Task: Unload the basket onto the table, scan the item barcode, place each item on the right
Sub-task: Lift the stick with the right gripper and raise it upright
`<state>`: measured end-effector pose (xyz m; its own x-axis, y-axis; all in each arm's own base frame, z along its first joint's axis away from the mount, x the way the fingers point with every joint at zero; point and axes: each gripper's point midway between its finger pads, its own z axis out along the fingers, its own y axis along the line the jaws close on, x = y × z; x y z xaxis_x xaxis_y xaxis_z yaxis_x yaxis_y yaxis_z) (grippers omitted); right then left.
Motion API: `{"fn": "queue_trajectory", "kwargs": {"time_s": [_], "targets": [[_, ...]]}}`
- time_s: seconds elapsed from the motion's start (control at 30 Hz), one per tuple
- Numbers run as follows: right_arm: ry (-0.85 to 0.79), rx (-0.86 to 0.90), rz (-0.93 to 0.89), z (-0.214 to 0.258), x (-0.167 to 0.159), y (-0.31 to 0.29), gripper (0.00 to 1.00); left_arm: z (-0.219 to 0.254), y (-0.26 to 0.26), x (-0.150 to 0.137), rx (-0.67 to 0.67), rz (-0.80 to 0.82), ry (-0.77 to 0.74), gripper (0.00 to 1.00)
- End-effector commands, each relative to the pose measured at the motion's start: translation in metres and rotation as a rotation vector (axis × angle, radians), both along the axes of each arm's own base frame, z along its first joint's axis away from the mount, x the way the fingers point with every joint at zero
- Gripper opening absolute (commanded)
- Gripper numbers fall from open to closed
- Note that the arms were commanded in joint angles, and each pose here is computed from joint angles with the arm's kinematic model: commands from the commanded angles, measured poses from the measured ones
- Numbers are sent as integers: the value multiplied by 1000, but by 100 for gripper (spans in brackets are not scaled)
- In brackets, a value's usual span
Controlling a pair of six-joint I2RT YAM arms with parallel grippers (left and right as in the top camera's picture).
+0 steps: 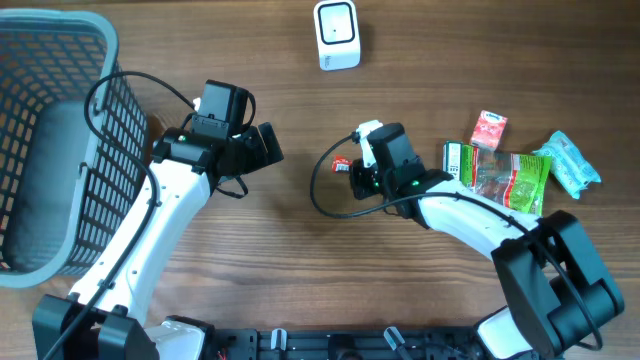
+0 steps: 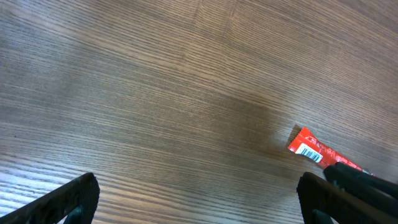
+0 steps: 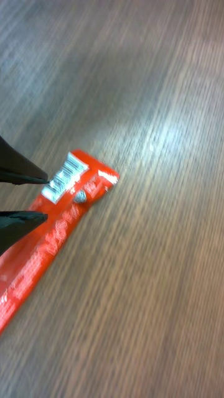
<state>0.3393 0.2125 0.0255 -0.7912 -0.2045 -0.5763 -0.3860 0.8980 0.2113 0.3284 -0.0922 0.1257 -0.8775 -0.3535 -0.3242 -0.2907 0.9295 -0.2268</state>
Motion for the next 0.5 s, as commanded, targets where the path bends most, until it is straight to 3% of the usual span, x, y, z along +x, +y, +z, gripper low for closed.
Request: {"fn": "queue_trajectory", "kwargs": {"time_s": [0.0,0.1,0.2,0.27,0.47], "targets": [[-76,-59,-47,29,26,-25,26,1,3,1,3,20,-5,100],[-138,-155,20,54,29,-56,63,1,3,1,3,20,-5,100],[-134,-296,165,51,17,-82,73,1,3,1,3,20,-5,100],[-104,-327,381,34,-2,-77,73,1,3,1,3,20,-6,100],[-9,-327,526,-7,-17,-70,61,1,3,1,3,20,-5,100]]}}
